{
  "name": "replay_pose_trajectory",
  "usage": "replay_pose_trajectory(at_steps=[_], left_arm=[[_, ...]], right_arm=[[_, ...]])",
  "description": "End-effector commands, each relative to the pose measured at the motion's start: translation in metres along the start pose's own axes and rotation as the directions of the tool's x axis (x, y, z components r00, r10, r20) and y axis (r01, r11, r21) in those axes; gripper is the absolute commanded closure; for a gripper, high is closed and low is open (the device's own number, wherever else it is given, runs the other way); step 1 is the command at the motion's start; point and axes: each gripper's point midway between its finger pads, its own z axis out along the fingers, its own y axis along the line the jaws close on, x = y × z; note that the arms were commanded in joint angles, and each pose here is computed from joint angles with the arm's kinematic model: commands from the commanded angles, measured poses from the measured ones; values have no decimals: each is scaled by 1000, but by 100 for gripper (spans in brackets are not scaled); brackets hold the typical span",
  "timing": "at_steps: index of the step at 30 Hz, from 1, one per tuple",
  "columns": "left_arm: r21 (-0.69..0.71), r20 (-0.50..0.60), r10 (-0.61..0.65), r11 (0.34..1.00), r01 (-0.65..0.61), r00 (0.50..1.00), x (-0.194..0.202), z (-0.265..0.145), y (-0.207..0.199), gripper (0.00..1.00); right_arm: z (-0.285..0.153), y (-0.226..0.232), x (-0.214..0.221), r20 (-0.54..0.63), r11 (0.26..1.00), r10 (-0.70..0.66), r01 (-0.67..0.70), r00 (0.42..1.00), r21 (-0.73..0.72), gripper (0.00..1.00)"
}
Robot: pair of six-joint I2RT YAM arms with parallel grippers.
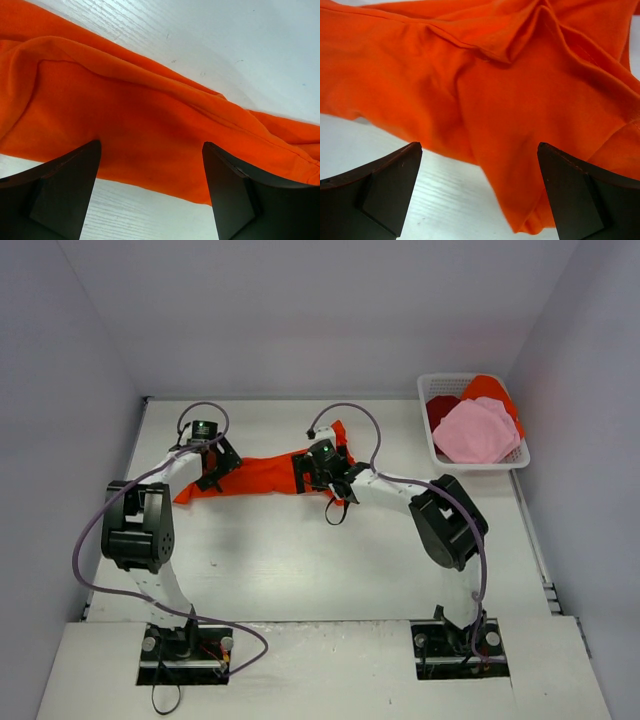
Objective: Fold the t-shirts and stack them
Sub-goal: Fold the tshirt
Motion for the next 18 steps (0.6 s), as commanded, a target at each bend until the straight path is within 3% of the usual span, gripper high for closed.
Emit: replay_pose_trajectory(at_steps=[1, 18], left_arm=[[50, 63, -32, 998, 29, 997, -24, -4, -13, 23], [-36, 89, 7, 999, -4, 996, -41, 3, 8, 23]], right_arm=[[4, 2, -21, 74, 998, 54, -51, 996, -40, 4], [4, -11, 9, 47, 996, 79, -78, 996, -31, 4]])
